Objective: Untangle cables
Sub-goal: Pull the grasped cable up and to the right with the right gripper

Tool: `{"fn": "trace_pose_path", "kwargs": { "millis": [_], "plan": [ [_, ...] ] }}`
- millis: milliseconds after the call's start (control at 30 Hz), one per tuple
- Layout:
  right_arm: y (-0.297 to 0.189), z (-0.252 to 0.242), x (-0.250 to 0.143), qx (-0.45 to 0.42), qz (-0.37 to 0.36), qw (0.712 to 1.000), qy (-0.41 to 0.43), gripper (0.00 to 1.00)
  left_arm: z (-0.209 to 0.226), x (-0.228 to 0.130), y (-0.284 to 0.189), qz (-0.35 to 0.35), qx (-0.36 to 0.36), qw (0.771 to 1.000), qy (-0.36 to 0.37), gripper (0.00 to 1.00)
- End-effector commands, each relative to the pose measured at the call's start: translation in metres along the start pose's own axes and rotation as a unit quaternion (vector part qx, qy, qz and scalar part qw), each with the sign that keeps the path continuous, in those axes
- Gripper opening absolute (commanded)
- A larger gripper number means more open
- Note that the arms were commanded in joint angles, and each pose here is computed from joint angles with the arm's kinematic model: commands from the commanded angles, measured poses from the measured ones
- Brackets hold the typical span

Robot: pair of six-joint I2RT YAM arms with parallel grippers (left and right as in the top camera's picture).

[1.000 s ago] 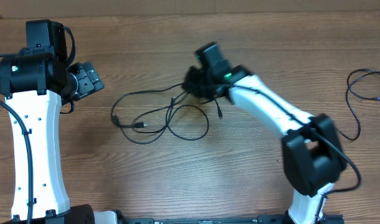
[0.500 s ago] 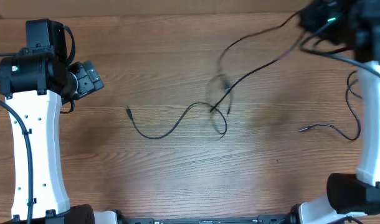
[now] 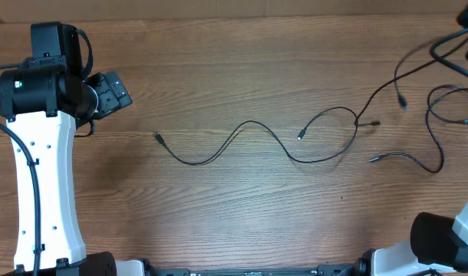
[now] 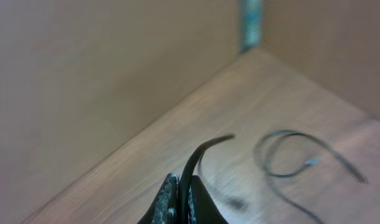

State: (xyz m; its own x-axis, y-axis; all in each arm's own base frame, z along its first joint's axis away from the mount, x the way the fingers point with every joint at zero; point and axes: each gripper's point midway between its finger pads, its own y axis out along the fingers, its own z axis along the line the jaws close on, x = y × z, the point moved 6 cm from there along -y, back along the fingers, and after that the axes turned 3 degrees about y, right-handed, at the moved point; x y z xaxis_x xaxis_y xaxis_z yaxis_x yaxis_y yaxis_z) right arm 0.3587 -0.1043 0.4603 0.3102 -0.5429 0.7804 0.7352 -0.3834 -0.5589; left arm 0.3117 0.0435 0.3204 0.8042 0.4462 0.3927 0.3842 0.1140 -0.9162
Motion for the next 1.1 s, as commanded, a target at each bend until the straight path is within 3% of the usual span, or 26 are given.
{"fn": "trace_pose_path", "kwargs": {
  "millis": [0, 133, 233, 267, 400, 567, 700, 833, 1067],
  "plan": [
    [-0.005, -0.011, 0.01, -0.028, -0.026, 0.999, 0.021, 0.04, -0.001, 0.003, -0.009, -0.014, -0.014, 1.0, -0.002, 0.95],
    [-0.012, 0.033, -0.003, 0.166, 0.045, 0.985, -0.011, 0.04, -0.002, 0.003, -0.009, -0.016, -0.015, 1.0, -0.002, 0.95],
    [-0.027, 0.064, -0.001, 0.304, 0.063, 0.95, -0.019, 0.04, -0.002, 0.003, -0.009, -0.015, -0.015, 1.0, -0.002, 0.95],
    [-0.039, 0.08, 0.006, 0.374, 0.058, 0.926, -0.018, 0.04, -0.002, 0.003, -0.009, -0.014, -0.015, 1.0, -0.002, 0.95],
    [-0.06, 0.095, 0.038, 0.451, 0.012, 0.892, 0.04, 0.04, -0.001, 0.003, -0.009, -0.014, -0.014, 1.0, -0.002, 0.95],
    [-0.069, 0.09, 0.068, 0.474, -0.021, 0.873, 0.115, 0.04, -0.002, 0.003, -0.009, -0.014, -0.014, 1.0, -0.002, 0.95],
    [-0.061, 0.077, 0.071, 0.45, 0.026, 0.866, 0.218, 0.04, -0.002, 0.003, -0.009, -0.015, -0.015, 1.0, -0.002, 0.95],
    [-0.042, 0.058, 0.061, 0.376, 0.065, 0.872, 0.306, 0.04, -0.002, 0.003, -0.009, -0.014, -0.015, 1.0, -0.002, 0.95],
    [-0.025, 0.039, 0.043, 0.287, 0.082, 0.891, 0.341, 0.04, -0.001, 0.003, -0.009, -0.013, -0.014, 1.0, 0.002, 0.95]
  ]
}}
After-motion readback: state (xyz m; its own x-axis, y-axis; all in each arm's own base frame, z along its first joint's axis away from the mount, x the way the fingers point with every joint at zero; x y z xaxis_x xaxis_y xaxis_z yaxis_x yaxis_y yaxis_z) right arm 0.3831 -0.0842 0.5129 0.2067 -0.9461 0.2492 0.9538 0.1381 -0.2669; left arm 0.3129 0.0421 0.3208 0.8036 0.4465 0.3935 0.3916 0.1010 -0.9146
